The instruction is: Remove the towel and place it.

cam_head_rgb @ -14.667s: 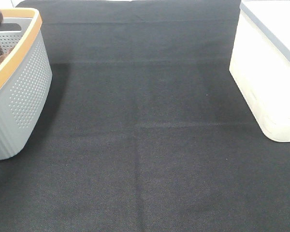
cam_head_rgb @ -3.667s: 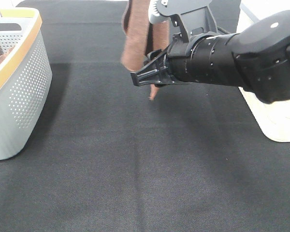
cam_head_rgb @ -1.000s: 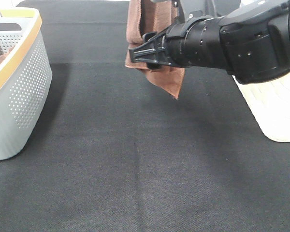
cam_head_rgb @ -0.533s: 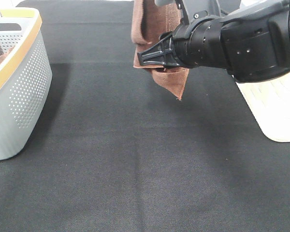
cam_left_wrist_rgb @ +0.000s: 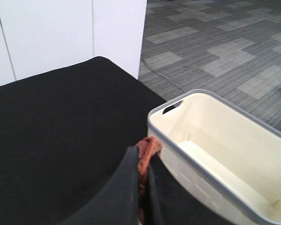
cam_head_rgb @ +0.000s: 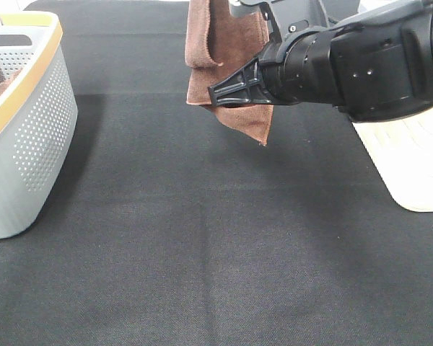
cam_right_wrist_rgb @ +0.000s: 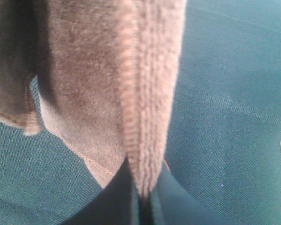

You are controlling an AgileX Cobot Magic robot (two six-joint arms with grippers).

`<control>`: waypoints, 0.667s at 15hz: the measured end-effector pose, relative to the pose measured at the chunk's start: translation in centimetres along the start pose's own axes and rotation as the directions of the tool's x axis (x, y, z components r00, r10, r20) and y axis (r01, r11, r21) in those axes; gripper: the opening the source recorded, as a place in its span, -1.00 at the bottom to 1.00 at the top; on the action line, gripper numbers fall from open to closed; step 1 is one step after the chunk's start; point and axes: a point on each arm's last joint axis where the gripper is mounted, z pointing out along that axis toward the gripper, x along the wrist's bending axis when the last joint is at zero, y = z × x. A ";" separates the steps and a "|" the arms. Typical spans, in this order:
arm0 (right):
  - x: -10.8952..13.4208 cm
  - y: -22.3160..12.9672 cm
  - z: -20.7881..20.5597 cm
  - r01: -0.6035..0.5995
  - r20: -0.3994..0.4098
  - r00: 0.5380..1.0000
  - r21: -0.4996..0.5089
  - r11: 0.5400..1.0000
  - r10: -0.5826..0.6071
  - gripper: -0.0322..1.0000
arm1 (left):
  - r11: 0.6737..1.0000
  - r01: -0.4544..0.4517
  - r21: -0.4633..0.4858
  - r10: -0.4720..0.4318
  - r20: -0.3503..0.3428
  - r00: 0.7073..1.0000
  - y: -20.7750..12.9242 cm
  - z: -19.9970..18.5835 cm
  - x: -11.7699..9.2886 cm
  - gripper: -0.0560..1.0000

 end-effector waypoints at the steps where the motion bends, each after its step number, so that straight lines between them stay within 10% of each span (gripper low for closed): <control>1: 0.1 0.2 -0.2 0.008 -0.020 1.000 -0.005 1.000 -0.008 -0.94 | 1.000 -0.025 0.014 0.026 -0.022 0.999 -0.1 0.0 0.2 -0.89; 10: 4.2 0.6 -3.7 0.100 -0.561 0.815 -0.108 0.989 -0.144 -0.94 | 0.948 -0.091 0.306 0.154 -0.190 0.970 -2.5 -0.6 2.1 -0.89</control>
